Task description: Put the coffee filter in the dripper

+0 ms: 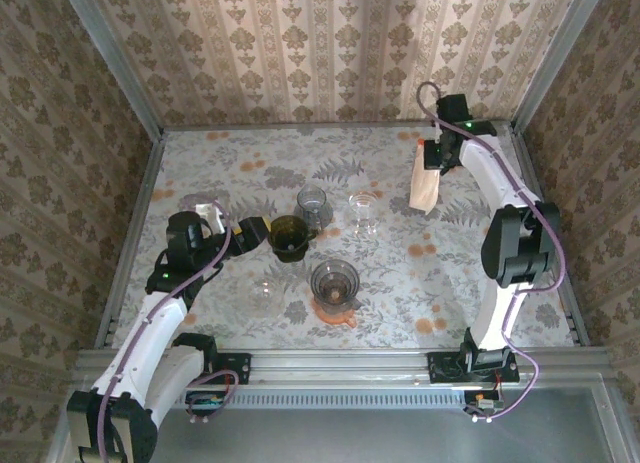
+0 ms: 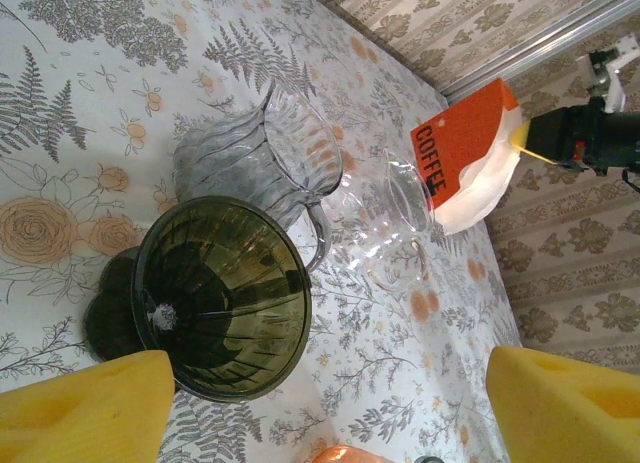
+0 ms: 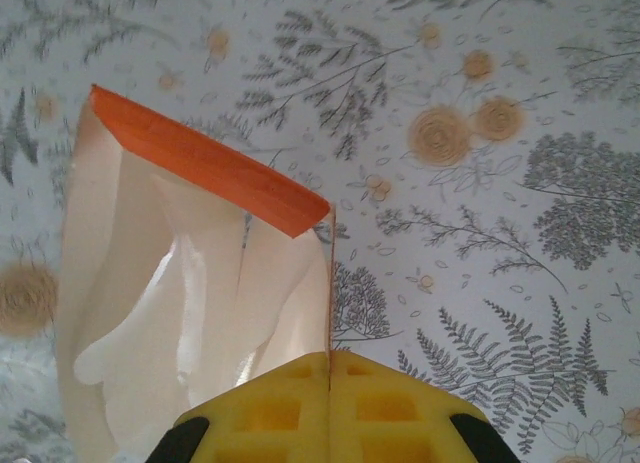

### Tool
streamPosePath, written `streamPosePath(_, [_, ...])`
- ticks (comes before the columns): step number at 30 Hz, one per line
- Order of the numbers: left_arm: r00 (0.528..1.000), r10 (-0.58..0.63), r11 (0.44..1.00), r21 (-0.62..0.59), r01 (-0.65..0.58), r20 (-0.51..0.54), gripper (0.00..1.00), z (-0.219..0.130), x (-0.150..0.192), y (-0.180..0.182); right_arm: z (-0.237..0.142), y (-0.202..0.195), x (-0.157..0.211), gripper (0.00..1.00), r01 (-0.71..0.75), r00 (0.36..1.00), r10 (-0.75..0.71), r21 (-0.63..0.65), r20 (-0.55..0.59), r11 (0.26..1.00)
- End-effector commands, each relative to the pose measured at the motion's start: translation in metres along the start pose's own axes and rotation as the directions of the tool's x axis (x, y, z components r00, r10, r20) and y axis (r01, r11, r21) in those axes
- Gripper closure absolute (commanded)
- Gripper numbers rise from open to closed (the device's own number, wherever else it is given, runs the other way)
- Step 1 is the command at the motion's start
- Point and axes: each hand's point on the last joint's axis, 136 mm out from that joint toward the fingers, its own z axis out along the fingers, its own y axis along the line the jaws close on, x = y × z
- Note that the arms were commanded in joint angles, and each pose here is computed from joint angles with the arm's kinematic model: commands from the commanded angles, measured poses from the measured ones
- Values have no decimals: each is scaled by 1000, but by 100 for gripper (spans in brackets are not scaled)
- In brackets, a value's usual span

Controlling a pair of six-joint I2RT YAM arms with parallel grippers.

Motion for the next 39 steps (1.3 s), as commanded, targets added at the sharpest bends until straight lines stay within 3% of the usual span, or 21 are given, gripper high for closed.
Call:
streamPosePath(1, [1000, -9, 1000, 17, 9, -2, 16, 1, 0, -1, 3, 6, 6, 98, 116, 992, -115, 18, -52, 993])
streamPosePath(14, [1000, -26, 1000, 13, 26, -13, 17, 4, 1, 2, 26, 18, -29, 98, 116, 993, -117, 35, 20, 993])
streamPosePath(23, [999, -31, 1000, 3, 31, -13, 17, 5, 2, 5, 48, 26, -30, 95, 122, 992, -122, 33, 9, 992])
streamPosePath(33, [999, -33, 999, 5, 33, -15, 18, 5, 1, 4, 39, 22, -30, 65, 95, 995, -97, 69, 36, 993])
streamPosePath(39, [999, -35, 999, 7, 35, -13, 17, 5, 1, 4, 16, 19, -38, 57, 34, 994, -41, 68, 101, 997])
